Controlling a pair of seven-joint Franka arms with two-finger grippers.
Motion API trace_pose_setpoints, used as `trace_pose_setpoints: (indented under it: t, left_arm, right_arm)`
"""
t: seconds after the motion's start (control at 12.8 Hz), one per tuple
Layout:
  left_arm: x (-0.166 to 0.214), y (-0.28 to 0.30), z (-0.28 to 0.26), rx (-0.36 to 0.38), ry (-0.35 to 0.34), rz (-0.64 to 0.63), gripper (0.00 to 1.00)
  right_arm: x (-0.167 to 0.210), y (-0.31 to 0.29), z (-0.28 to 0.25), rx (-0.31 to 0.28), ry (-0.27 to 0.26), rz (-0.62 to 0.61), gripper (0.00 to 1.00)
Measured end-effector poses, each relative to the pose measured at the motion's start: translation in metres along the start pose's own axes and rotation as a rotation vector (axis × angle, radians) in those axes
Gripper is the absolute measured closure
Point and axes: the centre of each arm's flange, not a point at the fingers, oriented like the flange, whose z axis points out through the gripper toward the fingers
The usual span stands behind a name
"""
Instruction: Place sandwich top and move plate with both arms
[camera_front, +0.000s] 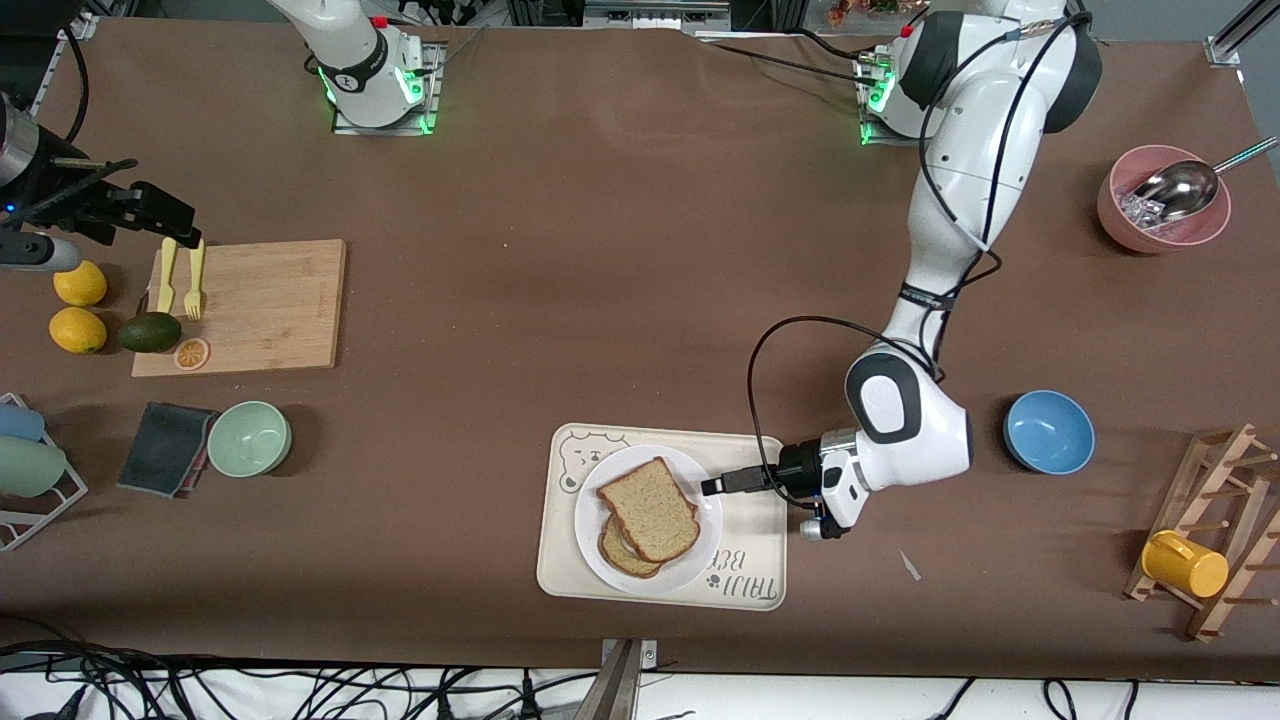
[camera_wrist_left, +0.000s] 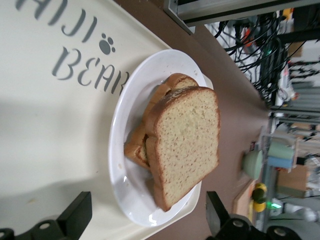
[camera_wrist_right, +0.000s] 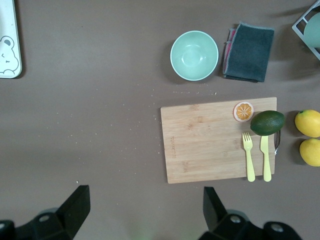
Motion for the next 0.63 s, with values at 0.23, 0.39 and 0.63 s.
trace_pose_setpoints:
  t: [0.23,0.39,0.63]
  left_arm:
    - [-0.002,0.018,-0.023,0.208,-0.092,0.172,0.00]
    - [-0.004,0.021,-0.046,0.385,-0.195,0.291,0.00]
    - [-0.002,0.028,-0.100,0.616,-0.308,0.400,0.00]
  right_arm:
    - [0.000,0.000,0.000,0.000,0.000,0.000,0.00]
    - [0.000,0.000,0.000,0.000,0.000,0.000,0.00]
    - [0.000,0.000,0.000,0.000,0.000,0.000,0.00]
